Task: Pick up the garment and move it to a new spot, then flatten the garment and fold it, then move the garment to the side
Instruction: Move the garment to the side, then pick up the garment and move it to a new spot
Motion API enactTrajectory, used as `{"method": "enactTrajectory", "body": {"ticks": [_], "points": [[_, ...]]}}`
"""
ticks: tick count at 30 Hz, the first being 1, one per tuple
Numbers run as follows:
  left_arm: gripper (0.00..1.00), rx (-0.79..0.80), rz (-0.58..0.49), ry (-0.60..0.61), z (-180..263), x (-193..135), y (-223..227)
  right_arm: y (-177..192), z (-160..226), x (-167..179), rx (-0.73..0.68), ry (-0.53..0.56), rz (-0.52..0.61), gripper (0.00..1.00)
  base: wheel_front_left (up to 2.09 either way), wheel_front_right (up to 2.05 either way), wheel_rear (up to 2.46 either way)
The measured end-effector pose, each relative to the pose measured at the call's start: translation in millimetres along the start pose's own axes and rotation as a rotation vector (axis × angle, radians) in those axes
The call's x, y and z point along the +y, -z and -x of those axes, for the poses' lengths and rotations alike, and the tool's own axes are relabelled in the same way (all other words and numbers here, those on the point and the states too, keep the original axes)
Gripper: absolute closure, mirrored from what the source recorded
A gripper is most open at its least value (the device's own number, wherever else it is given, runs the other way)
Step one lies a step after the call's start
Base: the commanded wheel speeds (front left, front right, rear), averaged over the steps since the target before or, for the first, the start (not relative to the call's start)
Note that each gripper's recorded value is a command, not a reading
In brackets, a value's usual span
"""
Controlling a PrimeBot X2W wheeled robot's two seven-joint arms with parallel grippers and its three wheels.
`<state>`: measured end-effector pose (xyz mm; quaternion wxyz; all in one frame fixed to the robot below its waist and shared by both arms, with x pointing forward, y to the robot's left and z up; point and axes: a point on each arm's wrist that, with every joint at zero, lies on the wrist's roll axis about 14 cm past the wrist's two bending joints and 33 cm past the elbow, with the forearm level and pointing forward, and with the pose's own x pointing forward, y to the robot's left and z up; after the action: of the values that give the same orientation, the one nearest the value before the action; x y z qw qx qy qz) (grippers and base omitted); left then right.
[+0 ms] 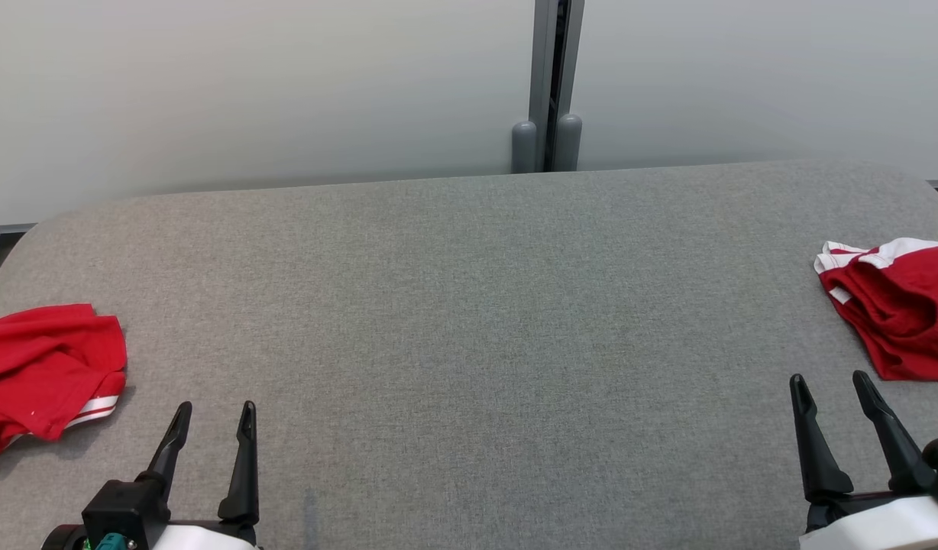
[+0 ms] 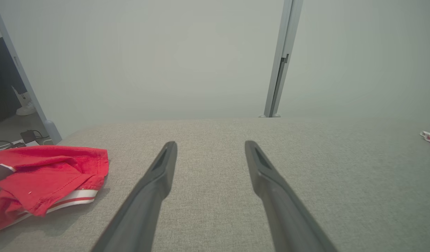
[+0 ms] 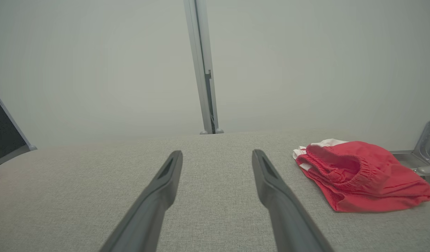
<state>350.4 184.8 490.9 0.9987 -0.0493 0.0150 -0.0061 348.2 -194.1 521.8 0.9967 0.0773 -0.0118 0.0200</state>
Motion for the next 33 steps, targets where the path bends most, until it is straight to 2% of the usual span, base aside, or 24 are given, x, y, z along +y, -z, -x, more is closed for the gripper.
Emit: {"method": "enactTrajectory", "body": {"ticks": [17,24,33], "points": [[0.00,0.000,0.024,-0.013,1,2,2,-3,-6,0,-0.008,-0.002,0.013,0.00,0.00,0.00,0.00],[0.00,-0.038,0.051,-0.089,4,21,-5,3,-23,28,0.009,-0.087,0.002,0.00,0.00,0.00,0.00],[0.00,-0.087,0.072,-0.240,27,61,-12,12,-47,90,0.040,-0.269,-0.020,0.00,0.00,0.00,0.00]]}}
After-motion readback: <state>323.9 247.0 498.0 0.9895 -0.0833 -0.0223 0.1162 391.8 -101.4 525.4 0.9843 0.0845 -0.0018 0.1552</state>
